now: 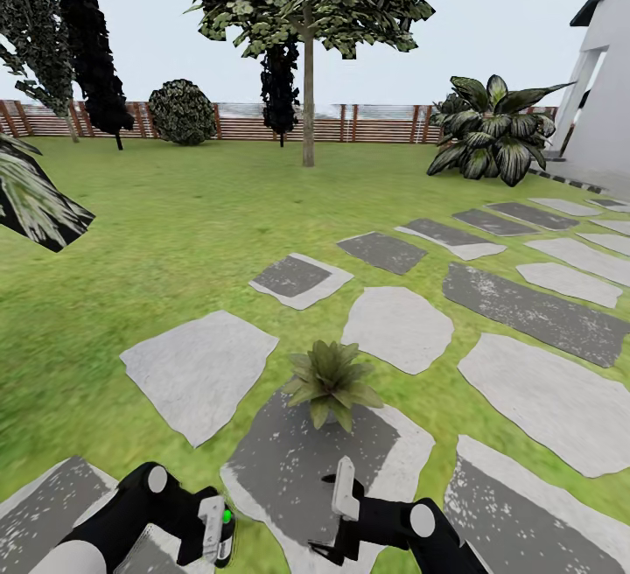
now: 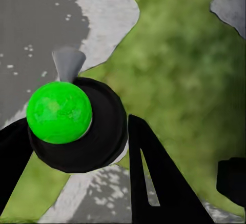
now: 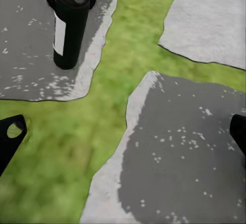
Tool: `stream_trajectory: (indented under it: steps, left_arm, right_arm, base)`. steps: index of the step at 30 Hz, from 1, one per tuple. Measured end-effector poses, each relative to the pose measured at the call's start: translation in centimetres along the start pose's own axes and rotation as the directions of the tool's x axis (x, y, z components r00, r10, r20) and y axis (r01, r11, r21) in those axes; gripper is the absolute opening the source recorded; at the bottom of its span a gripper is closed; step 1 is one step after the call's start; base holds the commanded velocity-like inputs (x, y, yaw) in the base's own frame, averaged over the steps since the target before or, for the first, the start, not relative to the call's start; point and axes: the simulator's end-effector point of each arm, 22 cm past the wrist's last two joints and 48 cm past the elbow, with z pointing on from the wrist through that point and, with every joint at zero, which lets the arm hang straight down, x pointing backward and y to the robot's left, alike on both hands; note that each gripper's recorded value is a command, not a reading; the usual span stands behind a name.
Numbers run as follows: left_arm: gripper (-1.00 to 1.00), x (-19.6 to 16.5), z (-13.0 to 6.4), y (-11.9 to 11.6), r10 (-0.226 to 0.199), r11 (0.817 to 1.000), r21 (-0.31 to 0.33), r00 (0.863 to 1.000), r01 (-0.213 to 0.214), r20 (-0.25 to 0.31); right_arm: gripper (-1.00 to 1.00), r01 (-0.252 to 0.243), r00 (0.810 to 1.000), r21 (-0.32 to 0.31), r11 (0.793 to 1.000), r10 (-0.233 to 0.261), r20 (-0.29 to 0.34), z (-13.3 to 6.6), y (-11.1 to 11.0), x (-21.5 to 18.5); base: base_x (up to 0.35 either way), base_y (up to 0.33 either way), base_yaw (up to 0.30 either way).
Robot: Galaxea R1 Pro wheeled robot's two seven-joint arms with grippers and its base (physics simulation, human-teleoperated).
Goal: Pick up the pesticide atomizer in the garden and spray insectifuge to fully cover both potted plants in the garden.
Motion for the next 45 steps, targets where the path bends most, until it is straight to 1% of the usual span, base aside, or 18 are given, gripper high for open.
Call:
stream_trajectory:
  steps: [4,6,8,11,14,15,18,20,21,24,25,27,29,31,39,40,42,45]
  left_arm:
    - [-1.0,0.8,-0.4,0.6,-0.015,1.0,-0.028,1.0,0.014,-0.011]
    - [-1.0,0.9,-0.9,2.5,-0.045,0.993,-0.107,0.999,0.045,0.005]
    - [-1.0,0.8,-1.6,4.6,-0.089,0.976,-0.197,0.995,0.096,0.042]
    - [-1.0,1.7,-3.5,8.0,-0.2,0.914,-0.335,0.972,0.23,0.122]
    - [-1.0,2.9,-5.0,9.8,-0.312,0.847,-0.394,0.934,0.356,0.172]
    - [-1.0,3.3,-5.3,10.2,-0.354,0.822,-0.406,0.917,0.398,0.182]
    - [-1.0,3.9,-5.4,10.4,-0.418,0.791,-0.409,0.89,0.455,0.182]
    - [-1.0,4.3,-5.3,10.3,-0.462,0.772,-0.405,0.87,0.49,0.172]
    - [-1.0,4.5,-5.3,10.2,-0.484,0.762,-0.403,0.859,0.507,0.165]
    - [-1.0,5.1,-5.3,9.9,-0.541,0.735,-0.395,0.828,0.55,0.147]
    - [-1.0,5.3,-5.3,9.8,-0.552,0.73,-0.393,0.821,0.559,0.143]
    - [-1.0,5.4,-5.2,9.7,-0.566,0.723,-0.391,0.813,0.57,0.138]
    - [-1.0,5.4,-5.1,9.5,-0.576,0.719,-0.387,0.807,0.577,0.133]
    - [-1.0,5.5,-5.1,9.5,-0.589,0.711,-0.385,0.798,0.588,0.129]
    - [-1.0,3.7,-6.5,11.5,-0.668,0.651,-0.381,0.734,0.657,0.123]
    - [-1.0,2.9,-6.4,11.5,-0.684,0.645,-0.36,0.719,0.674,0.12]
    - [-1.0,1.9,-6.3,11.3,-0.701,0.641,-0.331,0.704,0.692,0.116]
    - [-1.0,0.6,-7.1,11.6,-0.71,0.638,-0.304,0.693,0.708,0.124]
  right_arm:
    - [1.0,-0.007,1.0,0.01,1.0,0.007,-0.004,-0.2,-0.3,0.3]
    - [1.0,-0.025,0.999,0.037,0.999,0.026,-0.037,-1.1,-0.9,2.5]
    - [1.0,-0.064,0.993,0.12,0.991,0.075,-0.088,-3.0,-2.5,6.3]
    - [1.0,-0.178,0.955,0.36,0.916,0.249,-0.161,-6.7,-4.9,14.4]
    - [1.0,-0.238,0.89,0.581,0.778,0.415,-0.19,-10.7,-5.4,21.1]
    - [1.0,-0.238,0.861,0.668,0.705,0.472,-0.191,-12.4,-5.5,23.3]
    - [1.0,-0.21,0.819,0.799,0.564,0.548,-0.171,-15.4,-5.9,25.8]
    - [1.0,-0.2,0.793,0.866,0.459,0.595,-0.132,-17.3,-6.1,26.9]
    - [1.0,-0.211,0.773,0.894,0.395,0.628,-0.095,-18.2,-5.9,27.6]
    - [1.0,-0.281,0.686,0.942,0.184,0.725,0.063,-20.9,-4.5,29.8]
    - [1.0,-0.297,0.661,0.946,0.13,0.743,0.105,-21.4,-4.0,30.4]
    - [1.0,-0.312,0.633,0.948,0.07,0.759,0.152,-22.1,-3.6,31.0]
    - [1.0,-0.319,0.618,0.947,0.04,0.766,0.176,-22.4,-3.3,31.2]
    - [1.0,-0.321,0.615,0.947,0.033,0.767,0.181,-22.4,-3.2,31.3]
    - [1.0,-0.318,0.613,0.948,0.026,0.769,0.184,-22.5,-3.2,31.3]
    - [1.0,-0.318,0.612,0.948,0.027,0.769,0.183,-22.5,-3.1,31.4]
    - [1.0,-0.319,0.61,0.947,0.029,0.771,0.182,-22.4,-3.0,31.4]
    - [1.0,-0.319,0.609,0.947,0.03,0.772,0.181,-22.4,-2.9,31.4]
  base:
    - [0.0,0.0,0.0]
    - [0.0,0.0,0.0]
    - [0.0,0.0,0.0]
    - [0.0,0.0,0.0]
    - [0.0,0.0,0.0]
    - [0.0,0.0,0.0]
    - [0.0,0.0,0.0]
    - [0.0,0.0,0.0]
    - [0.0,0.0,0.0]
    - [0.0,0.0,0.0]
    - [0.0,0.0,0.0]
    - [0.0,0.0,0.0]
    - [0.0,0.0,0.0]
    - [0.0,0.0,0.0]
    - [0.0,0.0,0.0]
    - [0.0,0.0,0.0]
    - [0.0,0.0,0.0]
    - [0.0,0.0,0.0]
